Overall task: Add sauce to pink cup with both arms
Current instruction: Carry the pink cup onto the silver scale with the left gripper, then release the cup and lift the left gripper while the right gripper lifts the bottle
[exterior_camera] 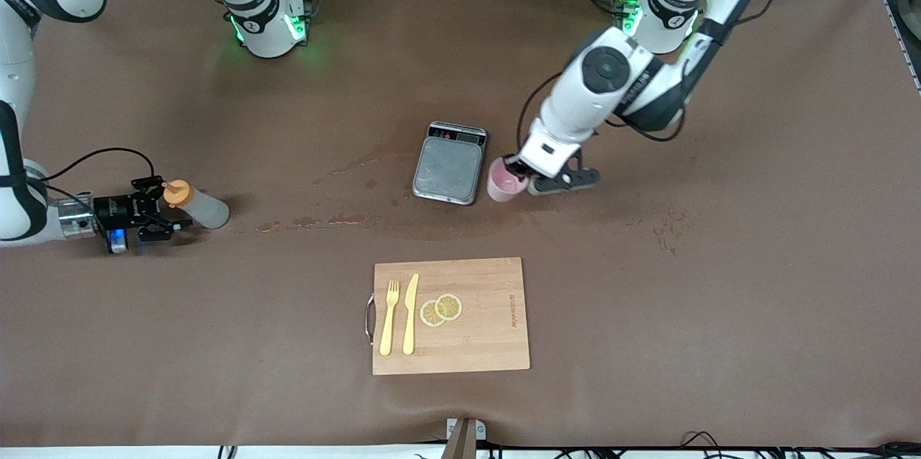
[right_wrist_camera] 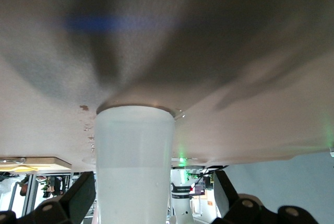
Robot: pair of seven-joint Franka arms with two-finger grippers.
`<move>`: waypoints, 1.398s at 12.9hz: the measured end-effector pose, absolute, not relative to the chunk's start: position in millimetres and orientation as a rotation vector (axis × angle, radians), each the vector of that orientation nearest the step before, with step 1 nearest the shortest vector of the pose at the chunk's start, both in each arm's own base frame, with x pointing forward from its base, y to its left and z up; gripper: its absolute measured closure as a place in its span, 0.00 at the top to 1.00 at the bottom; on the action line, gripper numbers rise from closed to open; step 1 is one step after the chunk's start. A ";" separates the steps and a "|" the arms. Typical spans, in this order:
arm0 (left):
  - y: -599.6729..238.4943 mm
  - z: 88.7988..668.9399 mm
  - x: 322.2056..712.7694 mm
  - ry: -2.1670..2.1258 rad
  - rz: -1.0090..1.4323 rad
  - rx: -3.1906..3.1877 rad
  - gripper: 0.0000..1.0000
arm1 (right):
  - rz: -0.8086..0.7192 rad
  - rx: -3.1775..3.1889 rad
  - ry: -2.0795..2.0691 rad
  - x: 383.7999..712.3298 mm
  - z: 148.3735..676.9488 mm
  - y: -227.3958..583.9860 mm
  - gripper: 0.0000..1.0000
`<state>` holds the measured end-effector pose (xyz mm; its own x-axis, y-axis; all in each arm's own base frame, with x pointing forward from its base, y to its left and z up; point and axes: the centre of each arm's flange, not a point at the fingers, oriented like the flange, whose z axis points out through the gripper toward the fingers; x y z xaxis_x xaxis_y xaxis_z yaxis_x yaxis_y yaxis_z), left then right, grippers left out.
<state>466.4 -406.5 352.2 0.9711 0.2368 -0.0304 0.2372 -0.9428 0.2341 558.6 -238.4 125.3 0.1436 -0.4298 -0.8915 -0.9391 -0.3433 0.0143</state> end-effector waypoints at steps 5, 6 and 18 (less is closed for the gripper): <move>-475.9 336.1 410.8 0.415 0.014 2.930 0.03 | 1.198 -1.860 1.284 559.8 112.0 -218.5 1.00; -485.9 324.3 401.5 0.425 0.030 2.950 0.03 | 1.205 -1.856 1.284 558.7 109.1 -217.7 1.00; -528.4 277.3 391.0 0.412 0.092 2.988 0.03 | 1.330 -1.803 1.223 546.5 97.5 -204.4 1.00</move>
